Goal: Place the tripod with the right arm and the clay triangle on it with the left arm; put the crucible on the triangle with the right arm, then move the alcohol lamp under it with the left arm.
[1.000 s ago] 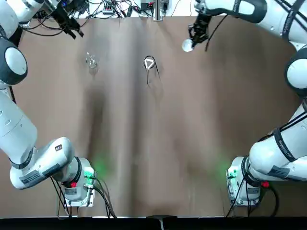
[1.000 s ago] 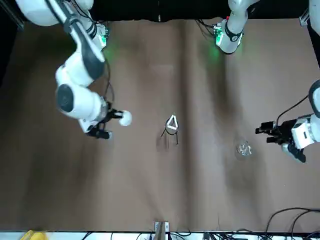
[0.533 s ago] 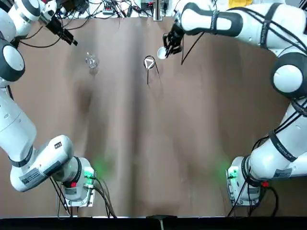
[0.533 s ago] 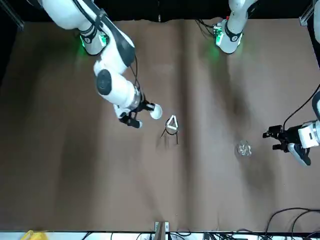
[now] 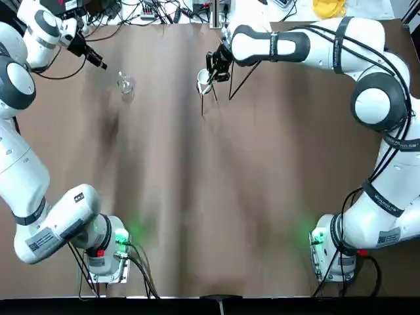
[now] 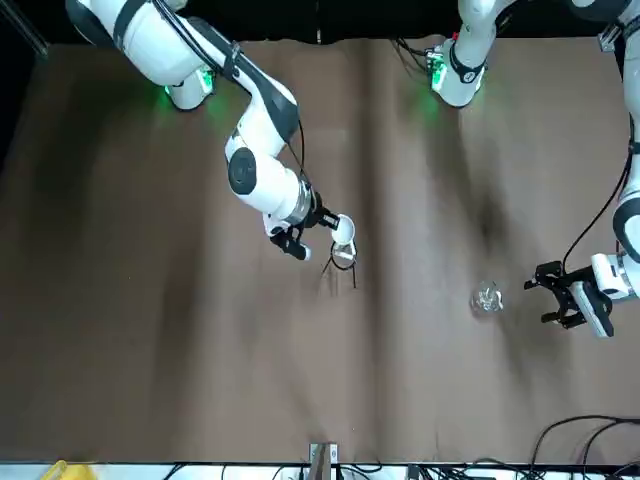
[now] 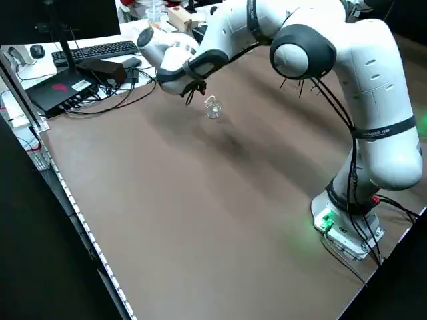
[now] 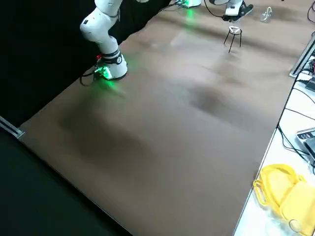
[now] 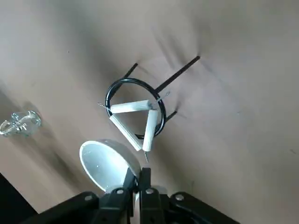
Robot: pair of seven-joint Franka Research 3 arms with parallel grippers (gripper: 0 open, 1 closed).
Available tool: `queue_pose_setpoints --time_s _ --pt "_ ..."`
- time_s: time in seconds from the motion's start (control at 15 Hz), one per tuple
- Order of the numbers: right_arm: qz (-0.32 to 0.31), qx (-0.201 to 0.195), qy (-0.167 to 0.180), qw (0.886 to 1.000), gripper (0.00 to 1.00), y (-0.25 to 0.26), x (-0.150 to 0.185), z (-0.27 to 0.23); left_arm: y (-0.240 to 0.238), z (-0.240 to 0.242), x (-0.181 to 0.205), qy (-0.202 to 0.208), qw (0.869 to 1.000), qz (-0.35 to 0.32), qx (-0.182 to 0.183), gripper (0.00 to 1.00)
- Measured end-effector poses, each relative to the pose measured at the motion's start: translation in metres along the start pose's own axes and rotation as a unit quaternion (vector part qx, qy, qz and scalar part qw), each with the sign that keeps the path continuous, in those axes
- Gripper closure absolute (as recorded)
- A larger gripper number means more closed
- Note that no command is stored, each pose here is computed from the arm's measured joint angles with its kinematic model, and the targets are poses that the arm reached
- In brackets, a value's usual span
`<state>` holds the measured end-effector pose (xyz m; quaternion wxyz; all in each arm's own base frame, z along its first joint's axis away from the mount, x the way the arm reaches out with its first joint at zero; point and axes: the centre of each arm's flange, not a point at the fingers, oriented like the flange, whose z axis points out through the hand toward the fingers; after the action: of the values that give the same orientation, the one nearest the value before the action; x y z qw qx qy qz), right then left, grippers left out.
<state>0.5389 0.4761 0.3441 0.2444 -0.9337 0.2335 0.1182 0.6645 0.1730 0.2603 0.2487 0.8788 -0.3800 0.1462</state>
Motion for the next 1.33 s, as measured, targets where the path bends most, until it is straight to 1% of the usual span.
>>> queue_pose_setpoints --time_s 0.2,0.27,0.53,0.6,0.87,1.07,1.33 --pt "0.004 0.004 0.002 1.000 0.93 0.001 0.004 0.012 -0.012 0.013 -0.019 0.037 0.998 0.053 -0.008 0.00" --pt "0.007 0.001 0.008 1.000 0.93 0.005 0.010 0.017 -0.018 0.020 -0.032 0.063 0.994 0.088 -0.012 0.00" --pt "0.003 0.003 0.024 1.000 0.94 0.005 0.011 0.028 -0.024 0.035 -0.042 0.126 0.976 0.176 -0.008 0.00" --pt "0.002 0.003 0.024 1.000 0.94 0.005 0.010 0.030 -0.024 0.040 -0.045 0.136 0.972 0.190 -0.010 0.00" --pt "0.002 0.004 0.025 1.000 0.94 0.005 0.009 0.035 -0.026 0.069 -0.070 0.169 0.961 0.217 -0.040 0.00" --pt "0.002 0.008 0.028 1.000 0.94 0.005 0.010 0.038 -0.027 0.091 -0.085 0.191 0.951 0.238 -0.052 0.00" --pt "0.001 0.008 0.030 1.000 0.94 0.004 0.010 0.039 -0.025 0.118 -0.097 0.210 0.936 0.274 -0.065 0.00"
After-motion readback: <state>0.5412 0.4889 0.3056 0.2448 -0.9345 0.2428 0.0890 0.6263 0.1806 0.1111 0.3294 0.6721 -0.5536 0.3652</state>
